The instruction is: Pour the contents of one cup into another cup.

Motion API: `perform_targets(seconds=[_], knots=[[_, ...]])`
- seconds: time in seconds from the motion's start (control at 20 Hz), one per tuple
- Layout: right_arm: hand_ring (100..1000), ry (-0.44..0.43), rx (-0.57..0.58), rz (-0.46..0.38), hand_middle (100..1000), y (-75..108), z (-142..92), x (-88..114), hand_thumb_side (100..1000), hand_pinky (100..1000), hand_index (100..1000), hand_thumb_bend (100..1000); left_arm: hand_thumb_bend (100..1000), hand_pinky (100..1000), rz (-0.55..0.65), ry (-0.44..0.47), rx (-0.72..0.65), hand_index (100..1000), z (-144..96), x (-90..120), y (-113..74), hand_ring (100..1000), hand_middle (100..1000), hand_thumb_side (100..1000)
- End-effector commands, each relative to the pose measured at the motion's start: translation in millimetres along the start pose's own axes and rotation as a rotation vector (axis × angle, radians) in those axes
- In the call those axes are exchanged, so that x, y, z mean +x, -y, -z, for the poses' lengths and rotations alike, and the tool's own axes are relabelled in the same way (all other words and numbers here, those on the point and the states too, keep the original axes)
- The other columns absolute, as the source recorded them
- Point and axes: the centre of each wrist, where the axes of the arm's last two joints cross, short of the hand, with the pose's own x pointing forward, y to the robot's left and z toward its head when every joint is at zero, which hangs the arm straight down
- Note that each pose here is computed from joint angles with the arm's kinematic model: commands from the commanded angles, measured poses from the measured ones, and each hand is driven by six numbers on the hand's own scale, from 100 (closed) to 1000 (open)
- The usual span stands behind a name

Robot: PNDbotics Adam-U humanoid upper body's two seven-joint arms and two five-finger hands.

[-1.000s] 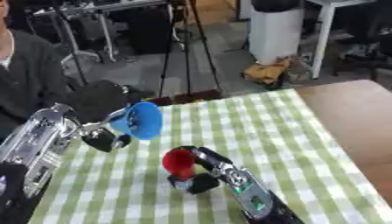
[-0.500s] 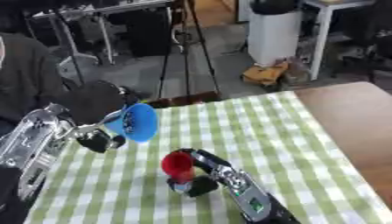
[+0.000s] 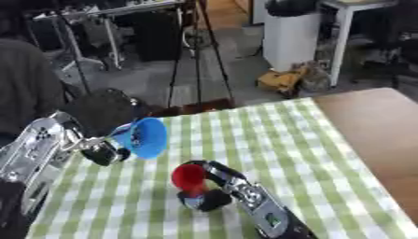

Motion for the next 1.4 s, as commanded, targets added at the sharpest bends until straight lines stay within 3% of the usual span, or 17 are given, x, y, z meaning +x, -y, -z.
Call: perform_targets(seconds=[0.05,1.4], knots=[[805,0.014,-0.016,-0.021,693,7.6,2,6,152,817,829,175,482,711,0.053,-0.007,0.016,579,-4,-7,-13.3,407,281,100],[804,0.029,0.048,-0.024,690,-6.1,6,8,156,815,826,165,479,721,0.134,0.029,0.045,580,17,20,-28.5,392,261,100]])
